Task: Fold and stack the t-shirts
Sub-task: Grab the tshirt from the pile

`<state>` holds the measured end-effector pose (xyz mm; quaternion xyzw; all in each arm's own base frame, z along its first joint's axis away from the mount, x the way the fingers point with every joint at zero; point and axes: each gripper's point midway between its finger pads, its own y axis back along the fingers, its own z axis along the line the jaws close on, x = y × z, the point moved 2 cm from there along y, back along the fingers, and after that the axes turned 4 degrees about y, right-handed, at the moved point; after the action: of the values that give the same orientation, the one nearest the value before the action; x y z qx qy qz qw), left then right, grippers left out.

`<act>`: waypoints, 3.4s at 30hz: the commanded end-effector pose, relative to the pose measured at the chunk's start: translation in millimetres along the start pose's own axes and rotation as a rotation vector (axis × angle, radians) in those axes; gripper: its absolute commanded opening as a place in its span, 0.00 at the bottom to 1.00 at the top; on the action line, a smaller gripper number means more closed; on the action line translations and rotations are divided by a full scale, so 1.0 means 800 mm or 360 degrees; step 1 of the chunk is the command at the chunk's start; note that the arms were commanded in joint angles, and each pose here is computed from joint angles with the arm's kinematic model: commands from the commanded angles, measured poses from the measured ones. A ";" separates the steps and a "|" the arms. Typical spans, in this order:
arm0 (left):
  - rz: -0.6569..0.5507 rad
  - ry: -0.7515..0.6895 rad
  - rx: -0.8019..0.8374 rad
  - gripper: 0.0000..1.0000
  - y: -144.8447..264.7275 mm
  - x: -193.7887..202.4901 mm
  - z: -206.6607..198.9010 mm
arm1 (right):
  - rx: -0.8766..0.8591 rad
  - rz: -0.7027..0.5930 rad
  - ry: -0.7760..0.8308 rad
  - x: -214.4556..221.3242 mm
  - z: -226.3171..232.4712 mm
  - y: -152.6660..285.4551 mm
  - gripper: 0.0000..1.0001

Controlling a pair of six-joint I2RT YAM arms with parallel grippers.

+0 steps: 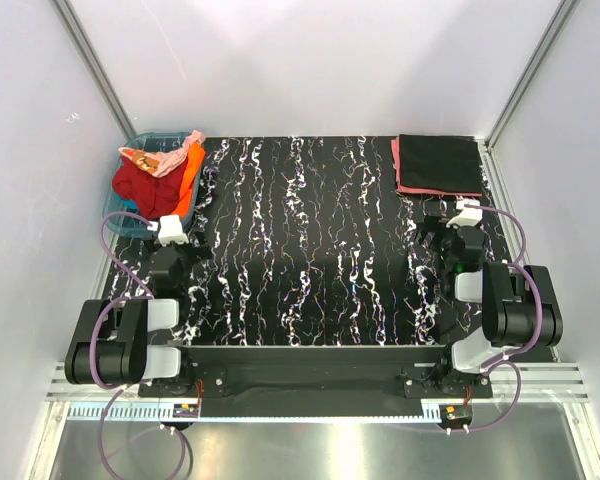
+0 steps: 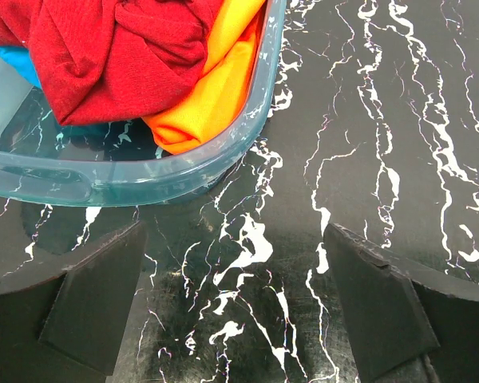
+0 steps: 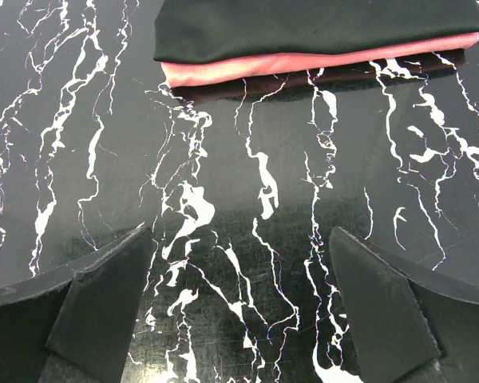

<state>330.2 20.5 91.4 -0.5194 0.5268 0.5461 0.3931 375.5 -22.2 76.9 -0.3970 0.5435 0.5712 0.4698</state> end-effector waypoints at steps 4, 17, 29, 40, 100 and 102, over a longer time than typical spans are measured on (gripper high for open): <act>-0.0224 -0.0031 0.0002 0.99 -0.003 -0.050 -0.001 | 0.0032 -0.0143 0.0050 -0.034 -0.004 -0.008 1.00; 0.0235 0.0354 -0.0797 0.99 -0.016 -0.129 0.063 | 0.0261 0.0049 -0.0265 -0.095 -0.007 0.012 1.00; 0.0674 0.0742 -0.0726 0.99 -0.110 -0.154 0.075 | -0.0620 0.0688 -0.0883 -0.174 0.138 0.052 1.00; 0.0712 0.1067 -0.0471 0.87 -0.200 -0.150 0.054 | -0.0621 0.0975 -0.0673 -0.140 0.131 0.069 0.92; 0.0481 0.0928 -0.0717 0.00 -0.179 -0.227 0.106 | -0.0755 0.1024 -0.0718 -0.146 0.145 0.069 0.58; 0.0224 0.1033 -0.0603 0.00 -0.164 -0.299 0.091 | -0.0761 0.1033 -0.0738 -0.150 0.147 0.072 0.57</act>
<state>476.6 139.6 160.1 -0.5755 0.5726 0.5819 -0.0488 354.4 79.0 196.8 -0.1548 0.3929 0.8644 0.2728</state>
